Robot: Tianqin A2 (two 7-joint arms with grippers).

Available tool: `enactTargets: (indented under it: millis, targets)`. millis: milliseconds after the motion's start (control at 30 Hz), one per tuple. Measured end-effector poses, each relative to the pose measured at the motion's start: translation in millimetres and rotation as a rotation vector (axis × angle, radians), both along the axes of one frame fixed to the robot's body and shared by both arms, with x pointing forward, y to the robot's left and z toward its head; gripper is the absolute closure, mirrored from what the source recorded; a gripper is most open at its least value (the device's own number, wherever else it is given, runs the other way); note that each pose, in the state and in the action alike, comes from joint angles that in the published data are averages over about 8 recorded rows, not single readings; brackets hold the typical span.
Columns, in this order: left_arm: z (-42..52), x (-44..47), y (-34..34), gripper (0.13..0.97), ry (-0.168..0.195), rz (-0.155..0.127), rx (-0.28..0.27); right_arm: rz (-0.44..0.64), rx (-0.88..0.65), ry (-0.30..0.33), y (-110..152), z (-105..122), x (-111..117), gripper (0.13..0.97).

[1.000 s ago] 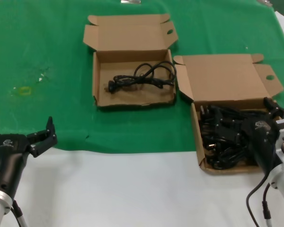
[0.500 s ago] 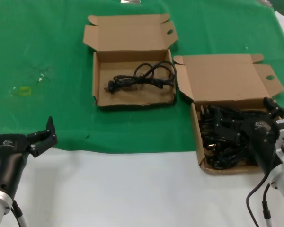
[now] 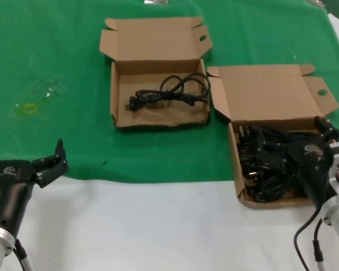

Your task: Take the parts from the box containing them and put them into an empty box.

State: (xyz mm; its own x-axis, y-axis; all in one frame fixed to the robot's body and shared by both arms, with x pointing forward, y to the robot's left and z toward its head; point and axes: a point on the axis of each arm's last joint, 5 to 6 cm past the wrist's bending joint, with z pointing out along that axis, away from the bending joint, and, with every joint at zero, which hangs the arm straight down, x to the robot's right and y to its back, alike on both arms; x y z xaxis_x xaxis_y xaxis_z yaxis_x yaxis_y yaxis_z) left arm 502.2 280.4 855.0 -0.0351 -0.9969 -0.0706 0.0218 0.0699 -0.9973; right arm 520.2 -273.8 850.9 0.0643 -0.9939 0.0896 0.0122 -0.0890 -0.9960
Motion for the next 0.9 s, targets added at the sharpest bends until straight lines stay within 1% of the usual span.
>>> enactTargets:
  millis: [900]
  targets:
    - [0.0, 0.0, 0.0, 0.132, 0.0, 0.0, 0.0, 0.0, 0.0, 0.0, 0.0, 0.0, 0.0, 0.13]
